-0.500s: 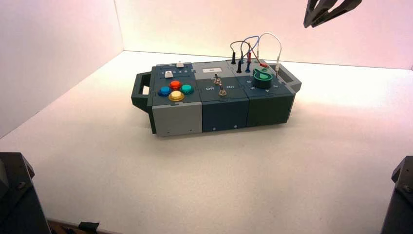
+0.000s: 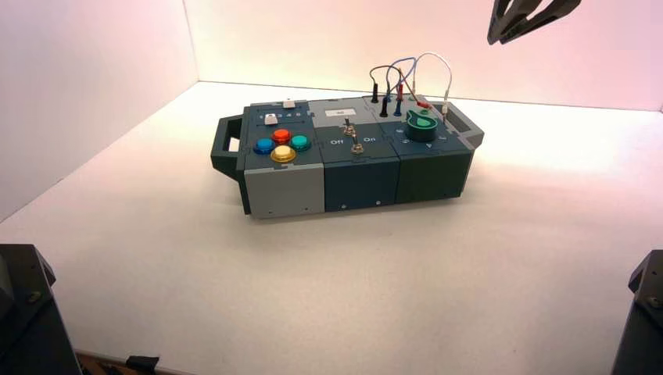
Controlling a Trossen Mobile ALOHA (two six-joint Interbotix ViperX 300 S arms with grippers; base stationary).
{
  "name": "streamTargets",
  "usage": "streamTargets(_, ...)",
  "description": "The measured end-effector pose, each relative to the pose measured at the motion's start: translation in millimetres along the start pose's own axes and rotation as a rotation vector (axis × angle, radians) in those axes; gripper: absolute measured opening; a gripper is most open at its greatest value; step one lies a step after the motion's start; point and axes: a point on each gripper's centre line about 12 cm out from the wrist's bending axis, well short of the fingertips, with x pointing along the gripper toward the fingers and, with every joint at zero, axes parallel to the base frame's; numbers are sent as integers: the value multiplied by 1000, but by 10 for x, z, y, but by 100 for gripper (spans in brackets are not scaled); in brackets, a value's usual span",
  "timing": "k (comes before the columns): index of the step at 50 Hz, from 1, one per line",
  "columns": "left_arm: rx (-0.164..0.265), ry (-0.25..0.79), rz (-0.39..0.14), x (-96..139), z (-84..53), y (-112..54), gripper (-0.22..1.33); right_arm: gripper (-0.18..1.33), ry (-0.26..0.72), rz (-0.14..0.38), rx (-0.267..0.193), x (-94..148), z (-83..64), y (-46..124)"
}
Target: Push the green button with the right gripper.
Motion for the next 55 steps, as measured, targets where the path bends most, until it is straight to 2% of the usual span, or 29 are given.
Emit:
streamTargets(7,-21,-13,32,-13,15,91,7,42,-4,5,-7,-14,4,26)
streamTargets(13,-45,-24,67,-34,9,190,6,42,-5,26,-39,-30,14,128)
streamTargets(23,-82,-49,121,-86,0,341,6,40,7,84,-136,-38,110,456)
streamTargets(26,-89,-53,134,-98,-1,374,4,35,23,96,-158,-16,134,535)
streamTargets(32,-97,-51,151,-113,-35,417,-11,17,59,128,-188,67,180,726)
streamTargets(36,-98,-52,153,-125,-55,427,-14,10,70,147,-196,106,201,815)
streamTargets(41,-101,-61,158,-152,-73,444,-15,-6,81,175,-220,158,226,980)
streamTargets(51,-120,-93,188,-215,-64,524,-16,-14,95,212,-269,233,290,1251)
streamTargets(55,-142,-130,227,-284,-35,613,-15,-14,109,229,-292,290,298,1394)
